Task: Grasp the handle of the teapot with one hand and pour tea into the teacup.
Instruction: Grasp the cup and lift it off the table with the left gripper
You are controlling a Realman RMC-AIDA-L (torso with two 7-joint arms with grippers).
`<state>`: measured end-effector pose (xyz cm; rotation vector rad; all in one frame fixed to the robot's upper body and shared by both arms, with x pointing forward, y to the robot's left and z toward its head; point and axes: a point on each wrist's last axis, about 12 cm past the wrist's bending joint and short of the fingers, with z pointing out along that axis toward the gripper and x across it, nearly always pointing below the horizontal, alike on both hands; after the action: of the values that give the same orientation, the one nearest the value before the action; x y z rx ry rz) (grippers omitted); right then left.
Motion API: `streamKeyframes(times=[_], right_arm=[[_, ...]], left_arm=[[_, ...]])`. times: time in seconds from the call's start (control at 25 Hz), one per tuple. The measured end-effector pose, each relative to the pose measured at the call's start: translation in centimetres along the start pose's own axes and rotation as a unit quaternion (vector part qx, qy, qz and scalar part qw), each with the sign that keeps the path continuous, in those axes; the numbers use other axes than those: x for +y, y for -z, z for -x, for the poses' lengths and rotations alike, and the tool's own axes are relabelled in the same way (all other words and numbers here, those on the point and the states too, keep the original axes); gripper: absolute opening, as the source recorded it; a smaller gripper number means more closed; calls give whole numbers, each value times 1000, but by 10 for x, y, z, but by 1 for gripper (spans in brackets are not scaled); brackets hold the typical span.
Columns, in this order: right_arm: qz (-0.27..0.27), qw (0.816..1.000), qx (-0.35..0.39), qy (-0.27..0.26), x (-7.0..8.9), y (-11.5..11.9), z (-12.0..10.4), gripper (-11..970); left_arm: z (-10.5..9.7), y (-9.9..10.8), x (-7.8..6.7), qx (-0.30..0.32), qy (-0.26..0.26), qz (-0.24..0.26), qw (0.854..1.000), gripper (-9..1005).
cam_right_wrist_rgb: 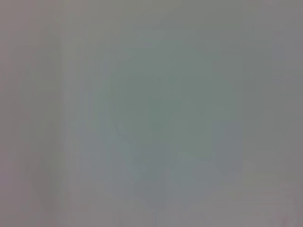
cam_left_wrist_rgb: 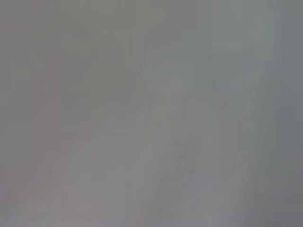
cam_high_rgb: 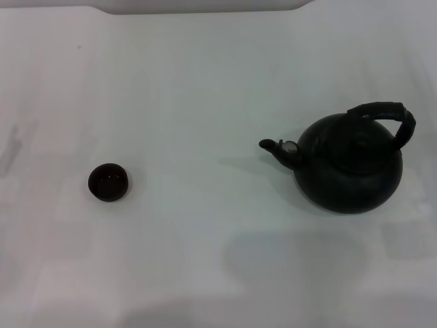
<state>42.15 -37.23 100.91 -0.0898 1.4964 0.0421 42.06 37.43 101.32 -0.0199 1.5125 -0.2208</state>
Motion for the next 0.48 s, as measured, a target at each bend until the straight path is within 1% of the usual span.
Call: streamKeyframes(times=[0.32,0.48], right_arm=[[2,1000,-6,-3,1,-3,2,875],[-1,1000,1,-5,1,-3,-1,875]], left_arm=[[1,-1,-3,-5,2,-7,1000,889],[0,-1,-4,-4,-8,-6,1000,890]])
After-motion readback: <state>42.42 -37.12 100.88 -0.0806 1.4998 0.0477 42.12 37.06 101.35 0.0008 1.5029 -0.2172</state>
